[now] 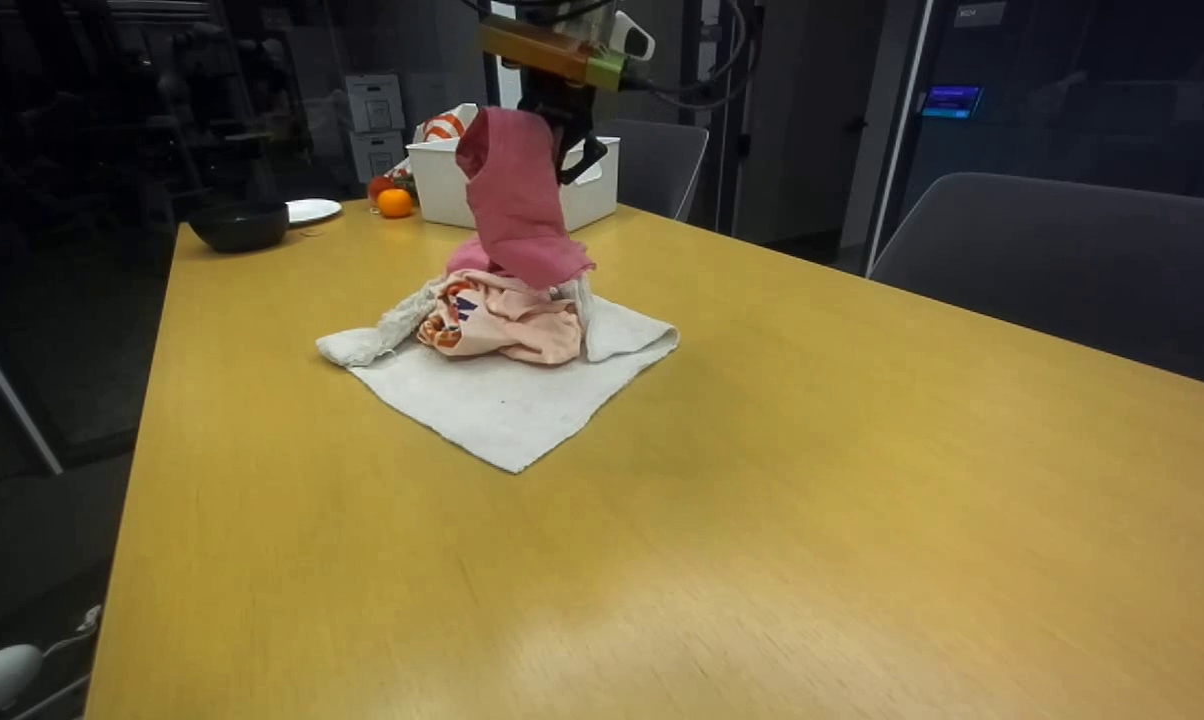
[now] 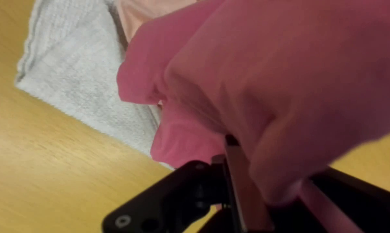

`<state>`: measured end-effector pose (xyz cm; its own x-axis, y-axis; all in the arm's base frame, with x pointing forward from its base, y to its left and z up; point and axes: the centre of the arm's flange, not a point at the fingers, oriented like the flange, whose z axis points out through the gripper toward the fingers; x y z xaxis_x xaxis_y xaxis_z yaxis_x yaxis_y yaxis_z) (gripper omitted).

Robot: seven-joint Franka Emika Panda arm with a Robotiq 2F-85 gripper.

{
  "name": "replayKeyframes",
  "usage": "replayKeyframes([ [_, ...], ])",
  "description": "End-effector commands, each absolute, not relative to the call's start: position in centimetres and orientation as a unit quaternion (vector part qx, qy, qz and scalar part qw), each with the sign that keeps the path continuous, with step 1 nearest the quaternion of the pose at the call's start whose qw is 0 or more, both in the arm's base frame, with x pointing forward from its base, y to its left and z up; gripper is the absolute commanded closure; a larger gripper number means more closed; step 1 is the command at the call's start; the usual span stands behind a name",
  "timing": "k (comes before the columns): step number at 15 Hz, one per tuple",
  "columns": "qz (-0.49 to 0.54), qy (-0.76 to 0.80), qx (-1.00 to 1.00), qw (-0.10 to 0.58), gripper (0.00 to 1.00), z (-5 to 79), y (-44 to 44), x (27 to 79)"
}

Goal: Separate the objects on the table

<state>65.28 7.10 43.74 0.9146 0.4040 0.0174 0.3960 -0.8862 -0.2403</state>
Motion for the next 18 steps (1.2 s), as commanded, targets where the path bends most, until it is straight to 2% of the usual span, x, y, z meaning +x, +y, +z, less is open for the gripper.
replayKeyframes([
  [1, -0.017, -0.148, -0.986, 0.077, 0.94, 48.5, 4.2, 63.6],
  [7, -0.04, 0.001, -0.999, 0.016, 0.94, 51.4, -3.5, 59.7],
  [18, 0.044, 0.282, -0.953, -0.105, 0.96, 40.2, -18.6, 49.8],
])
